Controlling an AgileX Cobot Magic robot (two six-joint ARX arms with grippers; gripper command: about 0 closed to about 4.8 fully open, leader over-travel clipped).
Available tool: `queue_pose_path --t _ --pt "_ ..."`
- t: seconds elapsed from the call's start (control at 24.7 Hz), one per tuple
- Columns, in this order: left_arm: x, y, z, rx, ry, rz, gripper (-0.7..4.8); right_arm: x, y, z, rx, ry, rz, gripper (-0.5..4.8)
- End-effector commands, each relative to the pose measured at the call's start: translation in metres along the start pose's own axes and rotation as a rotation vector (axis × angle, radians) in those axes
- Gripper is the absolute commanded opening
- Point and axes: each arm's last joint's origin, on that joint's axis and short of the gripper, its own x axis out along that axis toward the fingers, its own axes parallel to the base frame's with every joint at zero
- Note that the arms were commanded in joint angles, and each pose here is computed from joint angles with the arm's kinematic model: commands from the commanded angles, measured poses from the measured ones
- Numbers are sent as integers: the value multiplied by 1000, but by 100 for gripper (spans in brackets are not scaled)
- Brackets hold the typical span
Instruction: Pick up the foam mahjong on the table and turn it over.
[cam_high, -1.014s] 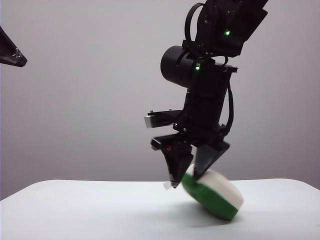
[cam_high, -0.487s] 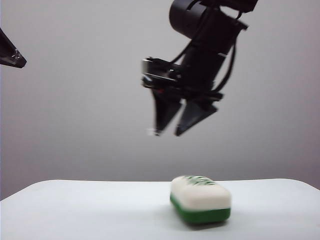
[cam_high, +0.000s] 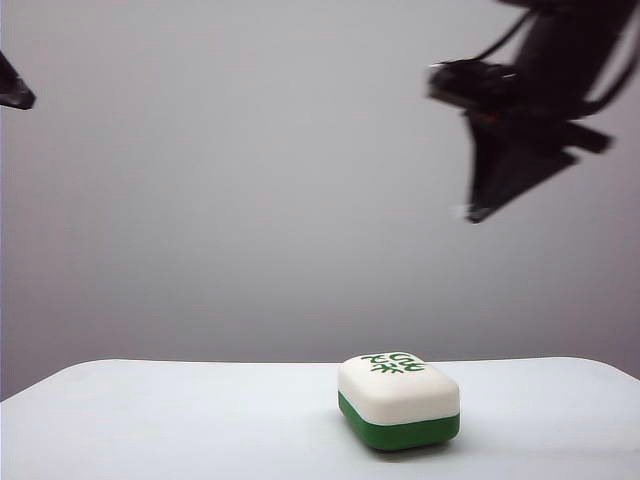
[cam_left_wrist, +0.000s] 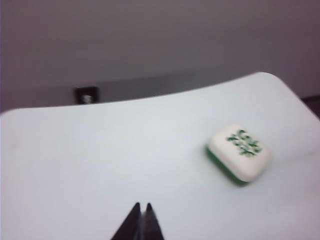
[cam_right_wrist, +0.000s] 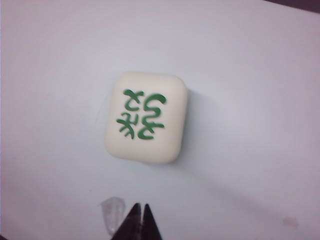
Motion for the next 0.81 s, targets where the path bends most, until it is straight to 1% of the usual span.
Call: queue_pose_path --t 0.04,0.08,0.12,0.16,0.2,0.24,0.28,0.37,0.41,0.49,0.53,0.57,0.69,0.73,0.81 --pt "-12 -1 6 67 -84 28 -6 -28 -10 -23 74 -186 54 -6" --pt "-18 -2 7 88 -122 51 -5 -39 -15 -34 99 -252 42 -6" --pt "-22 -2 7 92 -153 59 -6 -46 -19 -40 111 -285 35 -6" --pt "-29 -3 5 95 -210 64 -6 -58 -25 -52 135 -336 37 -6" --pt "-32 -3 3 96 -239 76 -6 -64 -28 -58 149 -367 35 -6" --pt "-38 -2 -4 98 -303 106 -6 -74 -33 -69 162 -434 37 -6" --pt "-41 -2 -9 94 -326 109 -6 -81 -35 -75 168 -479 30 -6" --pt "-48 -2 -23 75 -393 139 -6 -97 -39 -92 160 -609 8 -6" --pt "-51 -1 -31 63 -422 168 -6 -102 -41 -100 153 -671 -9 -6" --pt "-54 0 -43 41 -462 187 -6 -107 -43 -114 150 -770 -47 -6" --pt "-55 1 -46 32 -475 200 -6 -108 -43 -119 159 -806 -50 -6" --pt "-53 2 -48 26 -457 221 -6 -107 -42 -125 152 -837 -47 -6" --pt "-48 3 -52 25 -430 222 -6 -101 -39 -141 119 -895 -32 -6" --pt "-47 3 -54 25 -426 222 -6 -100 -39 -146 115 -920 -42 -6" --pt "-43 5 -59 20 -408 243 -6 -92 -37 -167 142 -1020 -87 -6"
